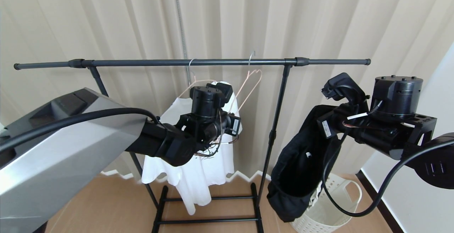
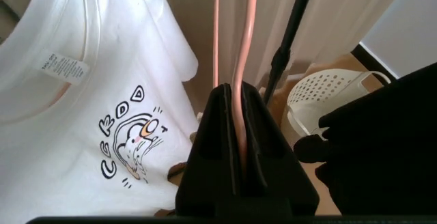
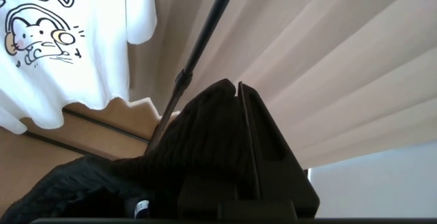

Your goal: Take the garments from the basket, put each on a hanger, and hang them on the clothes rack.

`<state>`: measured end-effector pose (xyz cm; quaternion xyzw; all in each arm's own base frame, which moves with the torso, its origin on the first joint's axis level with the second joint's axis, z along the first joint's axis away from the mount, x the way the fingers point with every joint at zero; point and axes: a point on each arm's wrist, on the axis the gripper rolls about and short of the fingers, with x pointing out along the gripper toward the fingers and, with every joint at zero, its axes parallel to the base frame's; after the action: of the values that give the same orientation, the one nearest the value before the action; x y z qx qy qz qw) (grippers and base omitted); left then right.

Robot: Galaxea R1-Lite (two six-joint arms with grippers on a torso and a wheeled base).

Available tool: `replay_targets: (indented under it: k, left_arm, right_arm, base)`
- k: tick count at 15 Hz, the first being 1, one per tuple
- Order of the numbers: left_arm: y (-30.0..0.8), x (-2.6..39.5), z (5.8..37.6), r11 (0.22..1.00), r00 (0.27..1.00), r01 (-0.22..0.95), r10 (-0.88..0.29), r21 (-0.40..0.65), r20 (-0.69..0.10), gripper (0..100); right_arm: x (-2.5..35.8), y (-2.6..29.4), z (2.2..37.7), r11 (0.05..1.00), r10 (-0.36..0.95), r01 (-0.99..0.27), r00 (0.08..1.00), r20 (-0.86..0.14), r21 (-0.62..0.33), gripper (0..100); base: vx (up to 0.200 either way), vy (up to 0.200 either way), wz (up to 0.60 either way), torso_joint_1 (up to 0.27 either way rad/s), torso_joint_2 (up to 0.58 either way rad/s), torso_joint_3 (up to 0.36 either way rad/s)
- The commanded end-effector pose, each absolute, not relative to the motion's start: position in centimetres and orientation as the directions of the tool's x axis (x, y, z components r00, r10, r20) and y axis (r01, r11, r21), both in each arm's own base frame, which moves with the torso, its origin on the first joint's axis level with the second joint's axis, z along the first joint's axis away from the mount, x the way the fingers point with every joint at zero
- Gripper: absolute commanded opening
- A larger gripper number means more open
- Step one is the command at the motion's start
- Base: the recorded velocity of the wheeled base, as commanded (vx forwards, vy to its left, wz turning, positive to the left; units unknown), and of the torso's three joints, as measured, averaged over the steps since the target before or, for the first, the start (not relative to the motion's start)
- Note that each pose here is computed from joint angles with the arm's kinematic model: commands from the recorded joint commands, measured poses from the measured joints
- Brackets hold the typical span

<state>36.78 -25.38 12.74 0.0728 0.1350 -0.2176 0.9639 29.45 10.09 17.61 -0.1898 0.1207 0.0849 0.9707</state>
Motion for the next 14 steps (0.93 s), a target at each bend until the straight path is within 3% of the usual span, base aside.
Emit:
replay_targets:
  k: [1,10,14]
  left_arm:
    - [-23.6,34.0,13.8,0.894,0.872,0.441,-0.407,0.078,-0.271,0]
    - [-18.6,23.0,12.6,0.854,0.835,0.515,-0.48,0.077,-0.269,0]
    - [-14.9,17.9,10.7,0.813,0.786,0.578,-0.531,0.071,-0.316,0]
  right_arm:
    - [29.5,10.1,17.6,0.913,0.117,-0.21,0.957,-0.266,-0.35,0]
    - [29.6,10.1,17.8,0.917,0.078,-0.171,0.963,-0.258,-0.36,0]
    - [30.9,10.5,17.0,0.915,-0.067,-0.045,0.963,-0.26,-0.401,0]
  base:
    - [0.0,0.0,0.0,0.0,0.0,0.0]
    - [0.0,0.0,0.0,0.0,0.0,0.0]
    - [0.0,0.0,0.0,0.0,0.0,0.0]
